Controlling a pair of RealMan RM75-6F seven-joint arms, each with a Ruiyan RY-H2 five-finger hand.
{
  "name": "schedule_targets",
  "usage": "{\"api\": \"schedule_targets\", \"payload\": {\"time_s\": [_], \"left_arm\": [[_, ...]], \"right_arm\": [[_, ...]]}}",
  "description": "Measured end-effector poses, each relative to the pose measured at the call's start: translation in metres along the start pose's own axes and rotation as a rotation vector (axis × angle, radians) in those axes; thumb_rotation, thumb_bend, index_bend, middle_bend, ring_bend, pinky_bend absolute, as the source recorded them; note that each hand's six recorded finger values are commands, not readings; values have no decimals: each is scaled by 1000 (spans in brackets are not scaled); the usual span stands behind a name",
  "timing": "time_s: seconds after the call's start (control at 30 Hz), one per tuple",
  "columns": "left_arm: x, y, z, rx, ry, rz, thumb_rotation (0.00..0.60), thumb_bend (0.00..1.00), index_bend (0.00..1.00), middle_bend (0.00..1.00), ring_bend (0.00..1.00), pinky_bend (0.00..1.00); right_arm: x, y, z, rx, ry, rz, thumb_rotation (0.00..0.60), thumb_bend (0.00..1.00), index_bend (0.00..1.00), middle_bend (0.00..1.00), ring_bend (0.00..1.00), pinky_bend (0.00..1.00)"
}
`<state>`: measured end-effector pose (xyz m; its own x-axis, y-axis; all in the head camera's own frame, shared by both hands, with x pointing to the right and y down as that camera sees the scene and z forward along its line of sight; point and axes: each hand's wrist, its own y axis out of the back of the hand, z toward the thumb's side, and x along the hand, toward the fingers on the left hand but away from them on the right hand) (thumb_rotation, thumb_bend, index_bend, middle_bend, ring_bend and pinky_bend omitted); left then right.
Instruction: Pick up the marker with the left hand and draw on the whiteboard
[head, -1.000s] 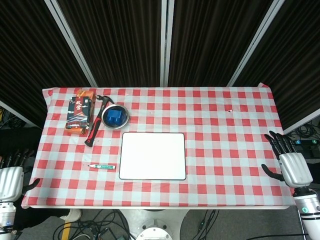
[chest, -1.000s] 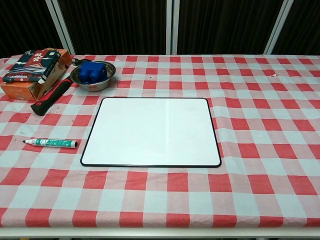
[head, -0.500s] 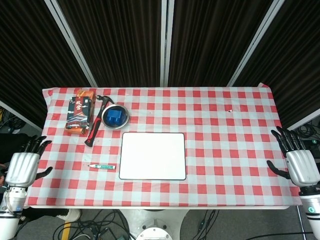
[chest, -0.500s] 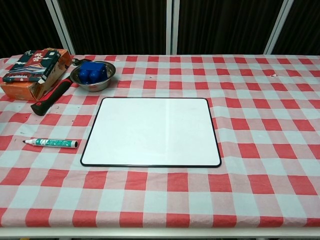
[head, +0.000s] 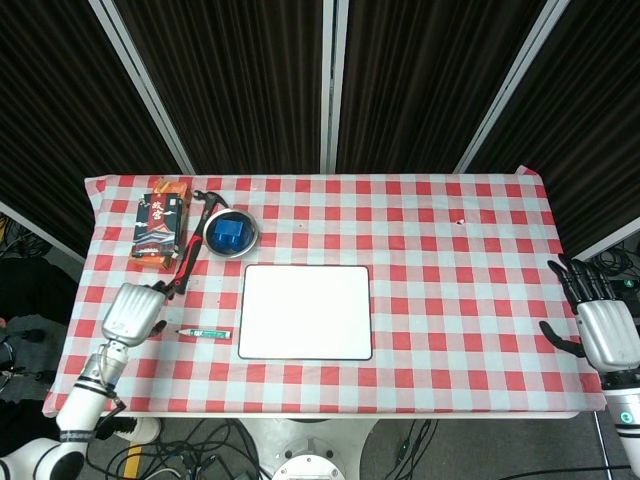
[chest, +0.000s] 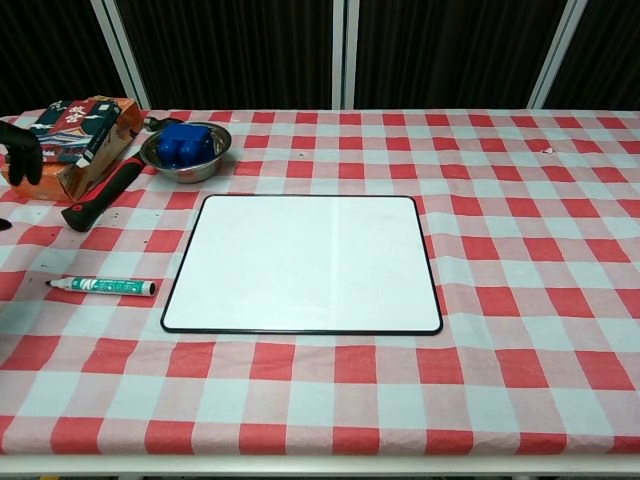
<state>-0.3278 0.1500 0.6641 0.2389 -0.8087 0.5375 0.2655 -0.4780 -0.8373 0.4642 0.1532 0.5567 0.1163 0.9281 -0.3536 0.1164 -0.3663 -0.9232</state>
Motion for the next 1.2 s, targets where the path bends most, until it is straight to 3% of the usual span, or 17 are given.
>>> {"api": "schedule_targets", "payload": {"time_s": [0.23, 0.53, 1.2], "left_arm": [[10, -29, 48, 42, -30, -108, 600, 210, 457, 477, 695, 994], [16, -46, 86, 16, -48, -161, 600, 240, 457, 477, 711, 997], [29, -58, 97, 35, -26, -199, 600, 277, 485, 518, 733, 1000]], "right_arm": [[-1, -3, -4, -1, -10, 9, 600, 191, 0, 0, 0, 0], [-4, -7, -4, -5, -8, 22, 600, 190, 0, 0, 0, 0], [-1, -11, -9, -15, -28, 31, 600, 189, 0, 0, 0, 0]]}}
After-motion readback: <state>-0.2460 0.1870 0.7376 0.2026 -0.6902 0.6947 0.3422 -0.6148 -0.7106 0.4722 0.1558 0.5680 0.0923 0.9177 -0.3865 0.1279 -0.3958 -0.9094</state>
